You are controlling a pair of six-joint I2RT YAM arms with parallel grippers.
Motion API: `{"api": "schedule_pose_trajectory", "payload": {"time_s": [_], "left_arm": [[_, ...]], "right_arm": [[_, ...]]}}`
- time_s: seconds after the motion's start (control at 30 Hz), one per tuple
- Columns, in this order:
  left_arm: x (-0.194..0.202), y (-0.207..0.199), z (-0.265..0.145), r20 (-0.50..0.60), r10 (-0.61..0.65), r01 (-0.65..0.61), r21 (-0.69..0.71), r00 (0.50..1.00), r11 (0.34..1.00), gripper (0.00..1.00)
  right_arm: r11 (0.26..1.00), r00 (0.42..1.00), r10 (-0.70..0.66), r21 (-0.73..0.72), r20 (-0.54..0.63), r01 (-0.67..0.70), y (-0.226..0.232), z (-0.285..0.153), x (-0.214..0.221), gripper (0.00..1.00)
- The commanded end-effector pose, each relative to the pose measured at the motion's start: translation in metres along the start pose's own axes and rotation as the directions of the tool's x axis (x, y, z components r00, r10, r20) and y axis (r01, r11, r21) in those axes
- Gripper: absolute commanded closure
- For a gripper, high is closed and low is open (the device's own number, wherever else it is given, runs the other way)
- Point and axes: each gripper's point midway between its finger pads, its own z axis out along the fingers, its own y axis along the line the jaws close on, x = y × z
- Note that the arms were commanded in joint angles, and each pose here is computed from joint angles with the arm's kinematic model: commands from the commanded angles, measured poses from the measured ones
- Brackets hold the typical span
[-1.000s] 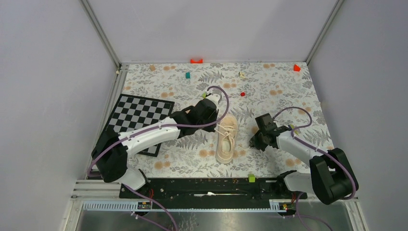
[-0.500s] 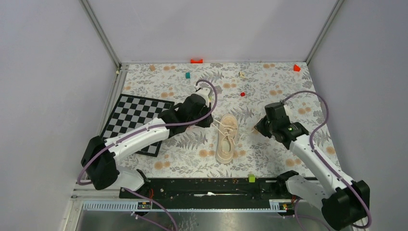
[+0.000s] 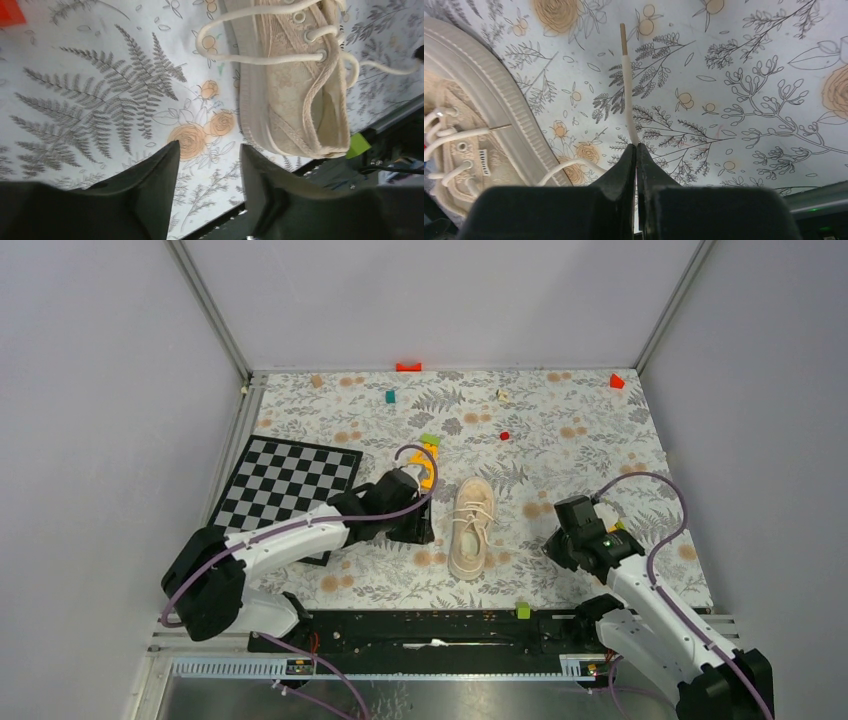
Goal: Tie the shoes
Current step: Cross the shoelace with the shoelace.
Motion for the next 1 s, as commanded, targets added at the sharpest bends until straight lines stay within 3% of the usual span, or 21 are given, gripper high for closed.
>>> {"api": "schedule_pose_trajectory", "payload": {"time_s": [0.0, 0.07, 0.17, 0.27, 0.4, 0.6, 0.8, 0.97], "left_arm": [[-0.049, -0.027, -0.029, 0.141, -0.004, -0.003, 0.054, 0.99, 0.999, 0.36], [-0.072, -0.029, -0.041, 0.223, 0.023, -0.032, 0.039, 0.974, 0.999, 0.17], [-0.101, -0.048, -0.046, 0.279, 0.109, -0.13, 0.058, 0.954, 0.99, 0.12], [-0.119, -0.07, -0.036, 0.255, 0.214, -0.236, 0.06, 0.943, 0.97, 0.14], [-0.121, -0.104, -0.009, 0.184, 0.414, -0.427, 0.033, 0.892, 0.904, 0.19], [-0.107, -0.141, 0.025, 0.126, 0.684, -0.686, -0.036, 0.719, 0.727, 0.22], [-0.078, -0.147, 0.046, 0.062, 0.822, -0.824, 0.014, 0.567, 0.567, 0.28], [-0.074, -0.152, 0.061, 0.082, 0.881, -0.883, -0.027, 0.466, 0.469, 0.33]], "right_arm": [[1.0, 0.991, 0.001, -0.008, 0.132, 0.0, 0.01, -0.021, -0.034, 1.0], [1.0, 0.986, -0.016, -0.005, 0.166, 0.017, 0.013, -0.027, -0.044, 1.0], [0.999, 0.984, -0.03, -0.006, 0.177, 0.032, 0.018, -0.03, -0.049, 1.0], [0.999, 0.986, -0.032, -0.014, 0.167, 0.035, 0.021, -0.028, -0.048, 1.0], [0.999, 0.988, -0.013, -0.033, 0.157, 0.018, 0.021, -0.027, -0.044, 1.0], [0.999, 0.987, -0.003, -0.038, 0.159, 0.009, 0.016, -0.028, -0.041, 1.0], [0.999, 0.988, -0.009, -0.031, 0.156, 0.014, 0.012, -0.028, -0.039, 1.0], [0.999, 0.989, -0.011, -0.034, 0.147, 0.016, 0.015, -0.026, -0.038, 1.0]]}}
